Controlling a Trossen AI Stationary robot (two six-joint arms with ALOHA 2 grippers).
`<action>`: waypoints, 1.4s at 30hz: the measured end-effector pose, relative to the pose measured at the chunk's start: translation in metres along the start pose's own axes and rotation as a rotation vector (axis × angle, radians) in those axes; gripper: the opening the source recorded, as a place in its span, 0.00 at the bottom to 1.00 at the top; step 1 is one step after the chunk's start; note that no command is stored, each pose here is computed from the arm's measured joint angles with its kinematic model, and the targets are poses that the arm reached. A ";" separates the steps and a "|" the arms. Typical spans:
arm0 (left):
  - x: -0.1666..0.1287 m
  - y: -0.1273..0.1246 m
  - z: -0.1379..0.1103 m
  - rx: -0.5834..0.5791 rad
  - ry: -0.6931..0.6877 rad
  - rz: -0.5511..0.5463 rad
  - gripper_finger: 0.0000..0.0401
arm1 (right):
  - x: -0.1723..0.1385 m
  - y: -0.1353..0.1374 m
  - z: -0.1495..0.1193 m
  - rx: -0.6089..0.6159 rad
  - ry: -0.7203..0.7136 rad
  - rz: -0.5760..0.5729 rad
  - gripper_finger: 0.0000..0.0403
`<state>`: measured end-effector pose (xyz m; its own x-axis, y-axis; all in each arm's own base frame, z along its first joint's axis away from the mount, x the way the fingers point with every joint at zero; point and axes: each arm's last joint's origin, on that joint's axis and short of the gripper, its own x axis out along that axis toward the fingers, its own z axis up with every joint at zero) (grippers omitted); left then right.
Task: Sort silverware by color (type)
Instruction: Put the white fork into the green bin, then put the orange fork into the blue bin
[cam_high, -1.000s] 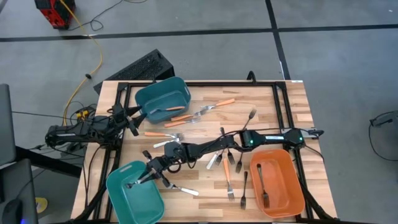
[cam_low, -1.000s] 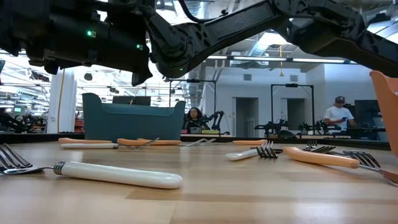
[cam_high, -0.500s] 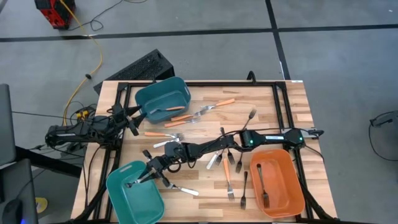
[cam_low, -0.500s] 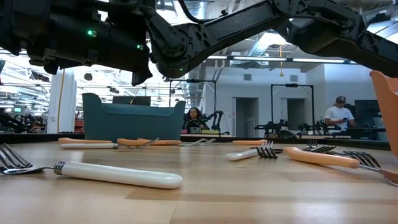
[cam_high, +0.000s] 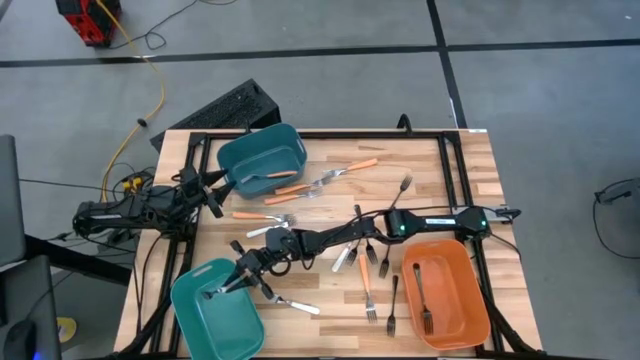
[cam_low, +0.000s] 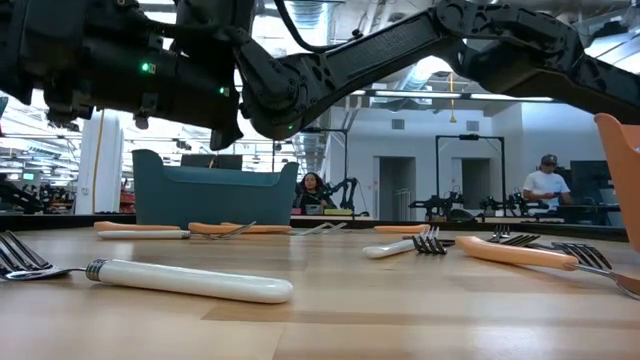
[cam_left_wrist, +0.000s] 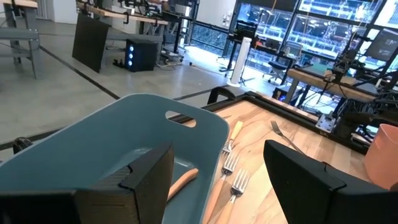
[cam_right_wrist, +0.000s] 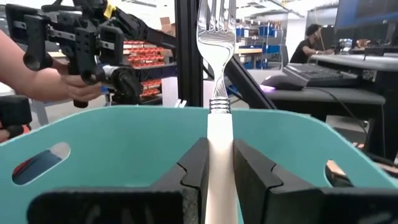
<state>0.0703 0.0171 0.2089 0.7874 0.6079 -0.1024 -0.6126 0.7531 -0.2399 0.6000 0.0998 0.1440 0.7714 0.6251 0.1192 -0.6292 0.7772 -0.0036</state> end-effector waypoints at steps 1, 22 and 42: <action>0.000 0.000 0.000 -0.001 0.000 0.000 0.59 | 0.000 0.000 0.000 0.000 0.000 0.000 0.20; 0.000 0.000 0.000 0.003 0.002 0.000 0.59 | 0.000 -0.001 0.000 -0.011 -0.001 -0.028 0.24; 0.000 0.000 0.000 0.003 0.002 0.001 0.59 | -0.001 -0.004 0.000 -0.022 0.001 -0.049 0.43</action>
<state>0.0702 0.0171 0.2086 0.7872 0.6077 -0.1048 -0.6133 0.7536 -0.2366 0.6013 0.0961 0.1438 0.8011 0.5867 0.1185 -0.5888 0.8080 -0.0199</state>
